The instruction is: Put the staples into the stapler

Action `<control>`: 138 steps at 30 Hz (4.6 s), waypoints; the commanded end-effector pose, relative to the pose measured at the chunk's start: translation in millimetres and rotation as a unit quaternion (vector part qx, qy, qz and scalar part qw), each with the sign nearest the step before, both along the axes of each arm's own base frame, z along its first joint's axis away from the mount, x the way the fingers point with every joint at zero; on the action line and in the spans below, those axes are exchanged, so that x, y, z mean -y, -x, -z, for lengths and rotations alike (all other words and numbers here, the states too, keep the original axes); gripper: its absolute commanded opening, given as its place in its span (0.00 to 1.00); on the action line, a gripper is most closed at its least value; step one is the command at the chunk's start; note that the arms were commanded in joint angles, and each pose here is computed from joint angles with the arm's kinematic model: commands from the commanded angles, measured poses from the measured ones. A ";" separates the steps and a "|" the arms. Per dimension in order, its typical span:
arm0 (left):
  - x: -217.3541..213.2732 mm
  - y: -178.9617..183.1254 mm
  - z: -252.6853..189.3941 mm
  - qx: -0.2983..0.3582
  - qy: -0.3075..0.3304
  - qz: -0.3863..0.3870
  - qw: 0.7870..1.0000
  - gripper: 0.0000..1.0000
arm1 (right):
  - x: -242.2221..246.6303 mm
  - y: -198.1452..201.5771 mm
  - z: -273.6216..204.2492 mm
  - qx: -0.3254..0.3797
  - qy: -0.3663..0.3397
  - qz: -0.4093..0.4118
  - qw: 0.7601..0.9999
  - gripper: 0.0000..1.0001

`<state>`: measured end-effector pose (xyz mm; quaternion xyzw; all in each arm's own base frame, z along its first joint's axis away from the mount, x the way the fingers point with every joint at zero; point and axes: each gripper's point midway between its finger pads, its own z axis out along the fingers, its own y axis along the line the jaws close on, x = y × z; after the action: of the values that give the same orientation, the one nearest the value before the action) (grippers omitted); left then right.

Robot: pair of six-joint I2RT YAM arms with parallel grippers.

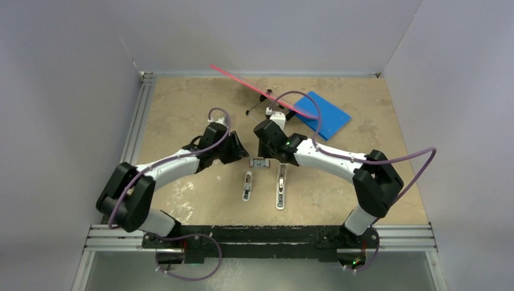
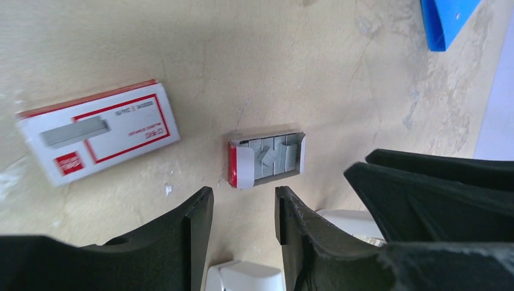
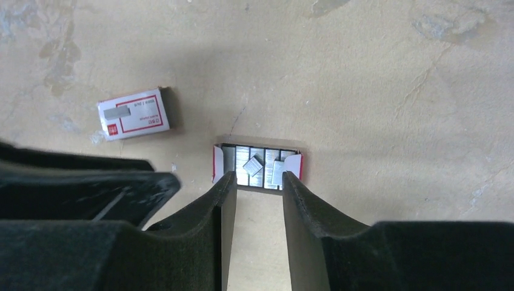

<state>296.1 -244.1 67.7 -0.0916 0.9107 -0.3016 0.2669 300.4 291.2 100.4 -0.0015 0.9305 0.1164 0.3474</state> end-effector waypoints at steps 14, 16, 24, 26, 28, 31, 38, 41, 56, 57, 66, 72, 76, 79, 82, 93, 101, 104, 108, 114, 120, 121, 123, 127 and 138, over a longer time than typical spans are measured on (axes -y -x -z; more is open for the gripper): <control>-90.3 33.5 -124.2 0.107 -0.118 -0.067 0.985 0.46 | -22.2 2.7 -1.5 -0.007 -0.094 0.207 0.974 0.36; -96.6 37.9 -131.7 0.115 -0.128 -0.064 0.983 0.46 | -25.1 6.2 8.2 -0.024 -0.090 0.215 0.972 0.37; -103.4 44.9 -123.5 0.134 -0.142 -0.048 0.980 0.48 | -22.3 13.2 31.5 -0.040 -0.046 0.259 0.964 0.37; -101.1 45.8 -124.1 0.135 -0.137 -0.042 0.980 0.48 | -24.7 14.0 35.8 -0.043 -0.041 0.261 0.964 0.36; -101.2 46.5 -123.6 0.135 -0.138 -0.040 0.980 0.48 | -28.0 15.4 38.0 -0.045 -0.036 0.264 0.963 0.34; -103.6 46.7 -122.4 0.135 -0.145 -0.040 0.979 0.48 | -27.7 20.6 38.4 -0.044 -0.021 0.272 0.961 0.24; -105.9 48.0 -117.5 0.127 -0.153 -0.042 0.979 0.49 | -15.2 18.8 35.2 -0.023 0.009 0.291 0.956 0.26; -106.1 47.6 -118.2 0.128 -0.152 -0.043 0.979 0.49 | -10.9 19.1 34.4 -0.018 0.019 0.297 0.955 0.27; -107.0 48.2 -115.2 0.124 -0.155 -0.043 0.979 0.49 | -19.5 17.7 43.3 -0.016 0.027 0.293 0.956 0.27; -107.1 48.2 -115.3 0.125 -0.155 -0.043 0.979 0.49 | -19.1 18.1 44.2 -0.017 0.028 0.293 0.956 0.28; -107.5 47.8 -114.3 0.124 -0.156 -0.044 0.979 0.49 | -22.9 14.6 48.8 -0.014 0.032 0.289 0.957 0.33; -107.5 48.4 -113.5 0.123 -0.157 -0.044 0.979 0.49 | -15.6 7.4 18.1 0.020 0.024 0.301 0.953 0.32; -107.4 48.0 -113.6 0.123 -0.156 -0.045 0.979 0.49 | -7.3 7.5 -11.3 0.040 0.013 0.308 0.950 0.32; -107.6 47.5 -113.3 0.122 -0.157 -0.046 0.979 0.49 | -7.2 8.5 -27.5 0.048 0.006 0.301 0.952 0.31; -107.8 47.6 -112.4 0.121 -0.158 -0.045 0.979 0.49 | -18.8 15.4 -32.3 0.035 -0.011 0.277 0.960 0.29; -108.9 48.1 -112.3 0.120 -0.159 -0.049 0.979 0.49 | -40.7 43.0 -8.4 -0.026 -0.049 0.226 0.973 0.15; -108.1 49.3 -111.7 0.119 -0.156 -0.046 0.979 0.49 | -24.5 36.6 28.4 -0.013 0.024 0.255 0.966 0.24; -107.0 49.5 -110.9 0.117 -0.154 -0.044 0.980 0.49 | -21.4 30.8 30.5 -0.004 0.030 0.260 0.965 0.30; -106.1 49.0 -110.2 0.117 -0.154 -0.043 0.980 0.49 | -20.6 17.3 25.3 0.008 0.025 0.262 0.965 0.33; -105.6 48.4 -108.7 0.114 -0.155 -0.042 0.980 0.49 | -17.1 8.5 34.4 0.007 0.037 0.264 0.964 0.33; -104.8 48.4 -107.6 0.112 -0.155 -0.040 0.981 0.49 | -18.1 3.1 42.6 0.008 0.039 0.267 0.963 0.32; -104.8 48.3 -107.6 0.113 -0.155 -0.040 0.981 0.49 | -19.5 1.9 42.3 0.009 0.038 0.266 0.963 0.32; -105.1 48.4 -107.6 0.112 -0.156 -0.040 0.981 0.49 | -22.9 -0.4 41.6 0.010 0.035 0.263 0.964 0.31; -105.0 48.7 -107.2 0.112 -0.157 -0.039 0.980 0.49 | -24.1 -1.0 45.2 0.008 0.038 0.262 0.964 0.32; -105.2 48.9 -106.7 0.111 -0.157 -0.039 0.981 0.49 | -18.1 2.4 59.0 0.000 0.058 0.271 0.961 0.31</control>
<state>243.6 -139.2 171.7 -0.0539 0.9112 -0.1509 0.3796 290.6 312.2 36.4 0.2236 0.9099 -0.0236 0.3487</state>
